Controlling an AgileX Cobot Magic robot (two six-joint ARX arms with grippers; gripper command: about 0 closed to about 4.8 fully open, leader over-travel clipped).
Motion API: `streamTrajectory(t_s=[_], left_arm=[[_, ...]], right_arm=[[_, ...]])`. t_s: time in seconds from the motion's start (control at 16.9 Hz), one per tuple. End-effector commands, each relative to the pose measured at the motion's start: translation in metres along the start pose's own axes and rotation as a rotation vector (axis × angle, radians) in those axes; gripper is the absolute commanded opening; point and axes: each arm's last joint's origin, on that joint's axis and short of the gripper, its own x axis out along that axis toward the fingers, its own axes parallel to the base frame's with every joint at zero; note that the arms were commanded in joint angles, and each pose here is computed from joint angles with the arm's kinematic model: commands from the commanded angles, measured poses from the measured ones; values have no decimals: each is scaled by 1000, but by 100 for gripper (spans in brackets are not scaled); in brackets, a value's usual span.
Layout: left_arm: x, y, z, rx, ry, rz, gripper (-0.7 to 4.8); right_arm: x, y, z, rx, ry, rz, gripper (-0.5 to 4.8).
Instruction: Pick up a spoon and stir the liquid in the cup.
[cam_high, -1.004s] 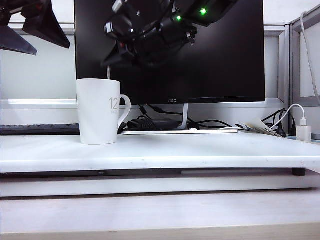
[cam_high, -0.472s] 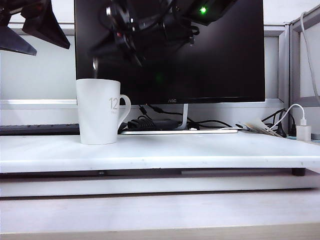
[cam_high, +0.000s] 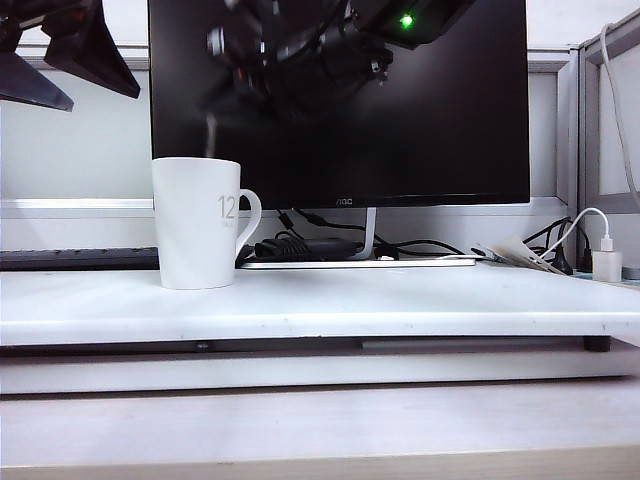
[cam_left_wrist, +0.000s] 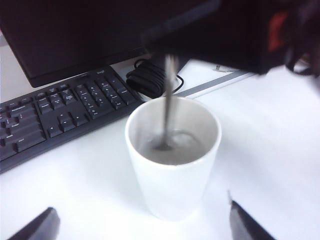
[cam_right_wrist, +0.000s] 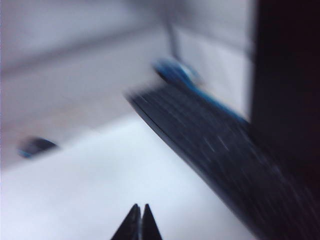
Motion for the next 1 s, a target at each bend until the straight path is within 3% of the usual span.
streamTrajectory(t_s=[0.06, 0.18, 0.3, 0.41, 0.53, 0.65, 0.77, 1.0], left_arm=[[-1, 0, 4, 4, -19, 2, 466], [-1, 0, 4, 4, -19, 2, 466], [-1, 0, 4, 4, -19, 2, 466], [-1, 0, 4, 4, -19, 2, 466], [-1, 0, 4, 4, -19, 2, 466], [-1, 0, 4, 4, -19, 2, 466], [-1, 0, 4, 4, -19, 2, 466], [-1, 0, 4, 4, -19, 2, 466]], right_arm=[[-2, 10, 9, -26, -41, 216, -6], [-2, 10, 3, 38, 19, 232, -6], [-2, 9, -6, 85, 95, 179, -6], [-3, 5, -13, 76, 159, 27, -6], [-2, 0, -11, 45, 148, -124, -6], [-2, 0, -2, -4, 62, -112, -6], [-1, 2, 4, -37, 6, -25, -6], [-1, 3, 4, -32, 8, 6, -6]])
